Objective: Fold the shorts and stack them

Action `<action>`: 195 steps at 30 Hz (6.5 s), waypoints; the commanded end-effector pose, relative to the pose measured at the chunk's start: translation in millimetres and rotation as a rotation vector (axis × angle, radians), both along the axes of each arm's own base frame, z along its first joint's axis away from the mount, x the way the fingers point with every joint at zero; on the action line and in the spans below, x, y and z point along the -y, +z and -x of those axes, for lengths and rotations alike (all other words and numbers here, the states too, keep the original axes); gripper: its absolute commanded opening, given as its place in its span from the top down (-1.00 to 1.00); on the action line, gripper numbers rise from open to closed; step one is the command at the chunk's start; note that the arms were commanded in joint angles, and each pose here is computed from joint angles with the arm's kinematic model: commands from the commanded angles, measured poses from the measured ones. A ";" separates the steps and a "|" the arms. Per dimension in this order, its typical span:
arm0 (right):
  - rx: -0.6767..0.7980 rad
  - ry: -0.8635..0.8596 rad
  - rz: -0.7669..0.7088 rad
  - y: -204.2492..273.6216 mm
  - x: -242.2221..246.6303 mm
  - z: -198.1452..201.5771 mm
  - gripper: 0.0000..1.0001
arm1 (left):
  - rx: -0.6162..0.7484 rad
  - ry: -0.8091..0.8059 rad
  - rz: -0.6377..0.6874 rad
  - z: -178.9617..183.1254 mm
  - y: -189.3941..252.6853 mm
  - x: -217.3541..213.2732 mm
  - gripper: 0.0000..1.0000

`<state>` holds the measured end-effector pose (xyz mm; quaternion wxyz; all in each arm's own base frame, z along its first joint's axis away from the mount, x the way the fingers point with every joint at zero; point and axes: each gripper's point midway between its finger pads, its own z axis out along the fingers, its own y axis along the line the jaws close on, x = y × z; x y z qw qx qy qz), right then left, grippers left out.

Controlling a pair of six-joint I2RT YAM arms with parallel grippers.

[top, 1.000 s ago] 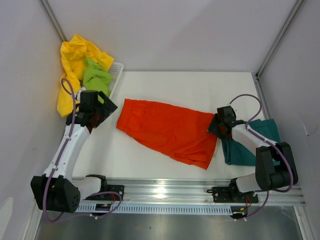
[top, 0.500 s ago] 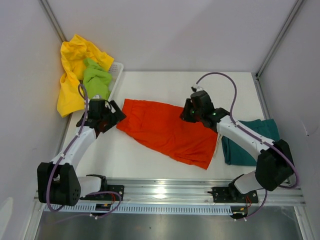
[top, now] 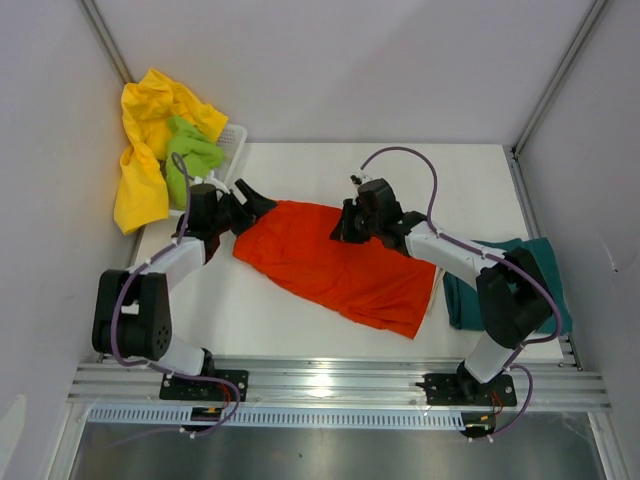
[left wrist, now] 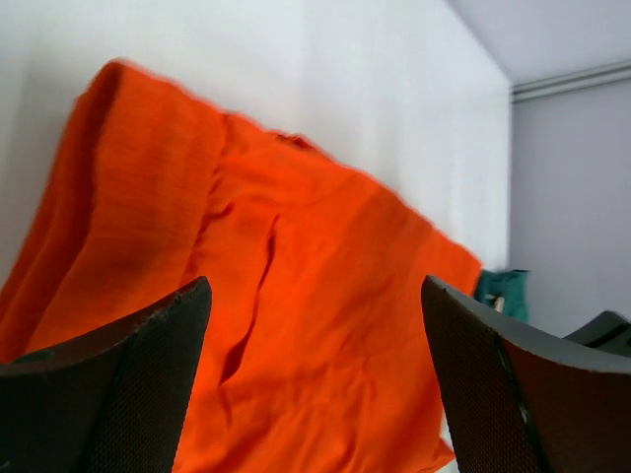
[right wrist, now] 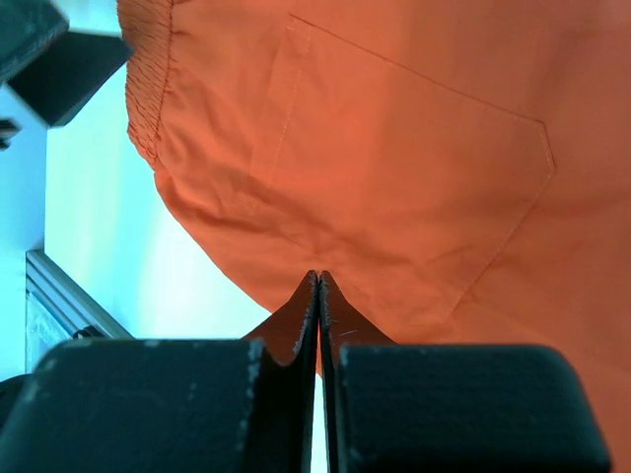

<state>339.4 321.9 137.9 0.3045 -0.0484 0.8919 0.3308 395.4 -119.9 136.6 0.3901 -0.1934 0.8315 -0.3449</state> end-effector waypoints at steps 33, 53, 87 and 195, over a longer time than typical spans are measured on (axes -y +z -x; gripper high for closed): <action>0.089 0.100 -0.053 17.1 -25.4 5.8 0.80 | 0.081 0.209 -0.172 3.1 60.6 -16.1 -0.92; 0.016 0.289 -0.234 -33.7 -161.4 2.1 0.84 | -0.098 0.287 -0.240 72.0 -24.6 -73.5 -0.96; -0.077 0.457 0.340 -130.1 -89.4 139.0 0.82 | -0.136 0.055 -0.149 148.3 -83.1 -37.5 -0.98; 0.940 0.103 0.249 -15.6 -129.5 126.9 1.00 | -0.306 0.095 0.268 141.3 -35.7 32.2 -0.98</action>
